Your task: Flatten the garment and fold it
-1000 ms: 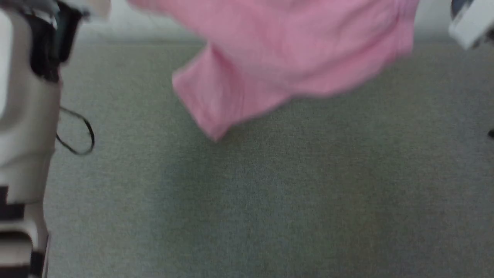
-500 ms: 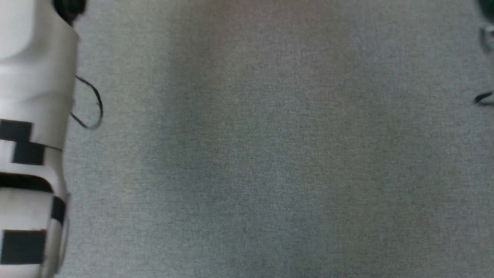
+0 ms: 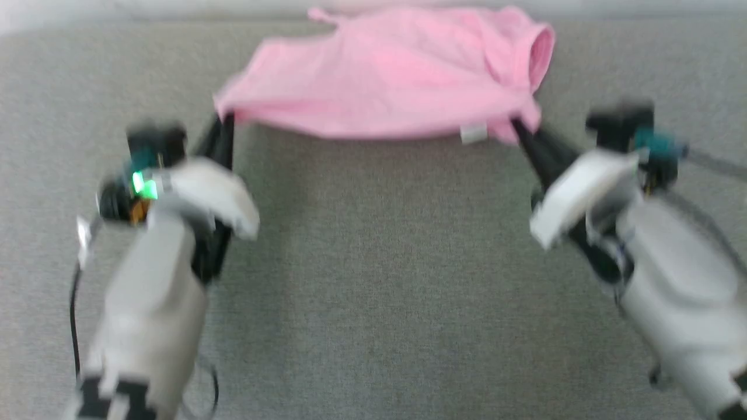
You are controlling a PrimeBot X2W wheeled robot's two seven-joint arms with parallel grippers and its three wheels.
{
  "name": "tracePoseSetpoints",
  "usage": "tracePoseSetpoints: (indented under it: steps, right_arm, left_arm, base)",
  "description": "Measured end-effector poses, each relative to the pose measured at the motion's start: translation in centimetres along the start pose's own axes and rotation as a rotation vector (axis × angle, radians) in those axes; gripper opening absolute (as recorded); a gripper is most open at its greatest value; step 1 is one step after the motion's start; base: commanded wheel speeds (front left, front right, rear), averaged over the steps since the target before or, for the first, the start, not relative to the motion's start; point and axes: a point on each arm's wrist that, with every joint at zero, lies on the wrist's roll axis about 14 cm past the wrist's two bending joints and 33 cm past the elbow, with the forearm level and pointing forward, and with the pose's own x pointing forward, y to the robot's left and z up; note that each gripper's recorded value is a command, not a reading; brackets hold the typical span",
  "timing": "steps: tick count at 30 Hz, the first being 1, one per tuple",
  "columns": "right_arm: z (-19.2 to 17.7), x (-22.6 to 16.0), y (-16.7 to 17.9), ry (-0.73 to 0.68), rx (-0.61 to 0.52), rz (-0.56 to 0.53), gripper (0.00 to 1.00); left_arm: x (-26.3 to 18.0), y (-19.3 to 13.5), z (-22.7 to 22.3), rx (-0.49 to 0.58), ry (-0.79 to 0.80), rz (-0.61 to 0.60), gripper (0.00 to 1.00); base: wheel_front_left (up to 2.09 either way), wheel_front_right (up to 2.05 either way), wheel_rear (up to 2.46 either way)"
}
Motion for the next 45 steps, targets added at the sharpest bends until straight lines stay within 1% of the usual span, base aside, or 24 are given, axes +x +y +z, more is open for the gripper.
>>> tracePoseSetpoints:
  steps: [5,10,14,20,26,30,33,38,43,45]
  right_arm:
    - [-2.6,-4.7,2.4,0.04,0.034,0.032,0.0]
    - [-2.8,-9.1,4.6,0.039,0.032,0.063,0.0]
    - [-1.9,-12.5,5.1,0.02,0.009,0.054,0.0]
    - [-2.4,-17.4,6.7,0.06,0.006,0.026,0.0]
    - [-2.3,-20.5,8.3,0.088,0.046,-0.018,0.0]
    - [-2.0,-20.8,8.6,0.099,0.084,-0.039,0.0]
    - [-2.0,-20.2,8.6,0.12,0.101,-0.044,0.0]
    - [-1.0,-17.2,8.0,0.115,0.106,-0.028,0.0]
    - [-0.3,-13.2,6.2,0.114,0.104,-0.032,0.0]
    - [-0.1,-11.7,5.4,0.11,0.128,-0.038,0.0]
  left_arm:
    - [-5.9,0.1,-2.3,0.017,0.023,0.016,0.0]
    - [-11.9,0.7,-3.4,0.041,0.034,0.054,0.0]
    - [-15.8,0.8,-2.3,0.046,0.025,0.09,0.0]
    - [-21.3,0.4,0.4,0.03,-0.018,0.147,0.0]
    - [-24.4,-0.4,1.4,-0.001,0.019,0.173,0.0]
    - [-24.2,-0.7,2.0,-0.008,0.035,0.157,0.0]
    - [-22.7,-0.8,2.7,0.009,0.037,0.116,0.0]
    - [-17.7,-0.8,5.1,0.054,0.01,0.026,0.0]
    - [-11.6,-1.2,6.4,0.085,0.025,-0.048,0.0]
    - [-9.0,-1.2,6.7,0.099,0.039,-0.07,0.0]
  base:
    - [0.0,0.0,0.0]
    - [0.0,0.0,0.0]
    - [0.0,0.0,0.0]
    - [0.0,0.0,0.0]
    - [0.0,0.0,0.0]
    - [0.0,0.0,0.0]
    - [0.0,0.0,0.0]
    - [0.0,0.0,0.0]
    - [0.0,0.0,0.0]
    - [0.0,0.0,0.0]
